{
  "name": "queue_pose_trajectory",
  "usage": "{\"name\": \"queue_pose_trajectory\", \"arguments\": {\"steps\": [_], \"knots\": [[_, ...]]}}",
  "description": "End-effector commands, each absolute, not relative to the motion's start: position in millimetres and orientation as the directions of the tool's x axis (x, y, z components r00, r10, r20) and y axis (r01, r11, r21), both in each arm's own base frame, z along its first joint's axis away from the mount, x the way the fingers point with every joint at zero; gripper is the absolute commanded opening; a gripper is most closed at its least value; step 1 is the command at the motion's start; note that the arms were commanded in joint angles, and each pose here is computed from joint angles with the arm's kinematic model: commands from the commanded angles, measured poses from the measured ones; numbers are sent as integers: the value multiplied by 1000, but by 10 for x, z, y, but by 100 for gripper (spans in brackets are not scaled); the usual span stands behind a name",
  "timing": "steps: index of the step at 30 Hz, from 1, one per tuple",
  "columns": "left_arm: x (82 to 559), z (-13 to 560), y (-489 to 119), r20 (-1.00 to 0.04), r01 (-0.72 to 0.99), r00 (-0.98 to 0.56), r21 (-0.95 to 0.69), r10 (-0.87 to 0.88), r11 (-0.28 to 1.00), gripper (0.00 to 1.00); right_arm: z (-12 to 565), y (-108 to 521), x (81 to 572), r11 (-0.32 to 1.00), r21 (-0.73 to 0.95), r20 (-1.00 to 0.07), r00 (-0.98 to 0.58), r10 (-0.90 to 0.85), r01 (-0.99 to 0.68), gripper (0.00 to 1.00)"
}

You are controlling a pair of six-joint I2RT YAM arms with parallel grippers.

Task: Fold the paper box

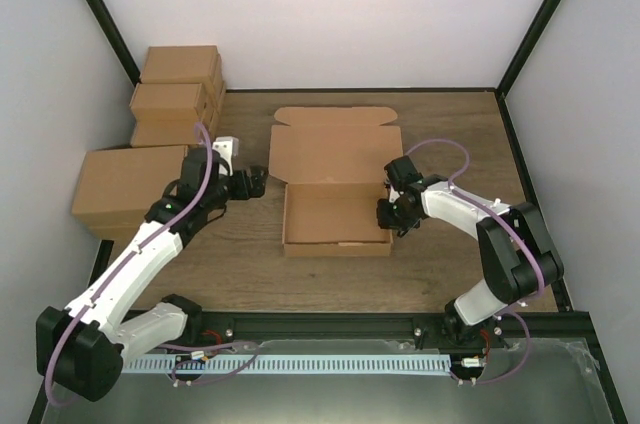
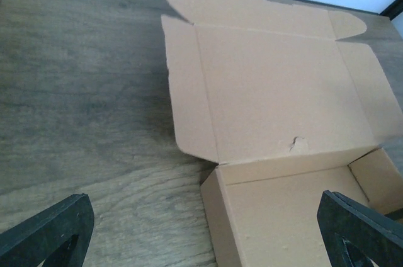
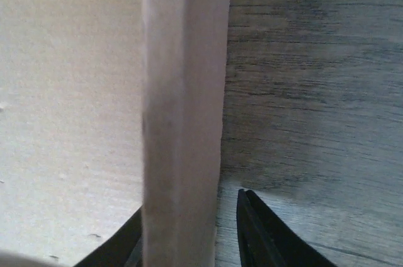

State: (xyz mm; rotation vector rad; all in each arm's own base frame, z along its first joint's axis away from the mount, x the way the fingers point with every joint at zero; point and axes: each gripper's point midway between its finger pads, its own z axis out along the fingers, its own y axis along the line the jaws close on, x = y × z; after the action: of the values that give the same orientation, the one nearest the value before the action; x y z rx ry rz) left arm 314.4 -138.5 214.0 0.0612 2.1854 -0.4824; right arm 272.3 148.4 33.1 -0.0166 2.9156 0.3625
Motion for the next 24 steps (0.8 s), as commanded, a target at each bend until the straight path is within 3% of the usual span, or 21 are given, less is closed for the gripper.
{"name": "queue_pose_trajectory", "arguments": {"steps": [1,9,17,24], "knots": [[3187,2062,-1354,-779,169,-591,-374,-210,912,100,332,1492,2748,972,224,-224,-974,-17,-68,32],[3236,1805,-1343,-766,143,-606,-368,-213,919,100,393,1519,2767,968,238,-243,-970,-24,-83,38],[3493,1562,-1372,-666,104,-686,-489,-294,866,100,290,1529,2680,967,241,-212,-977,-33,-85,19],[3621,1623,-1357,-690,120,-672,-459,-269,880,100,242,1647,2683,964,237,-236,-969,-67,-124,7]]}}
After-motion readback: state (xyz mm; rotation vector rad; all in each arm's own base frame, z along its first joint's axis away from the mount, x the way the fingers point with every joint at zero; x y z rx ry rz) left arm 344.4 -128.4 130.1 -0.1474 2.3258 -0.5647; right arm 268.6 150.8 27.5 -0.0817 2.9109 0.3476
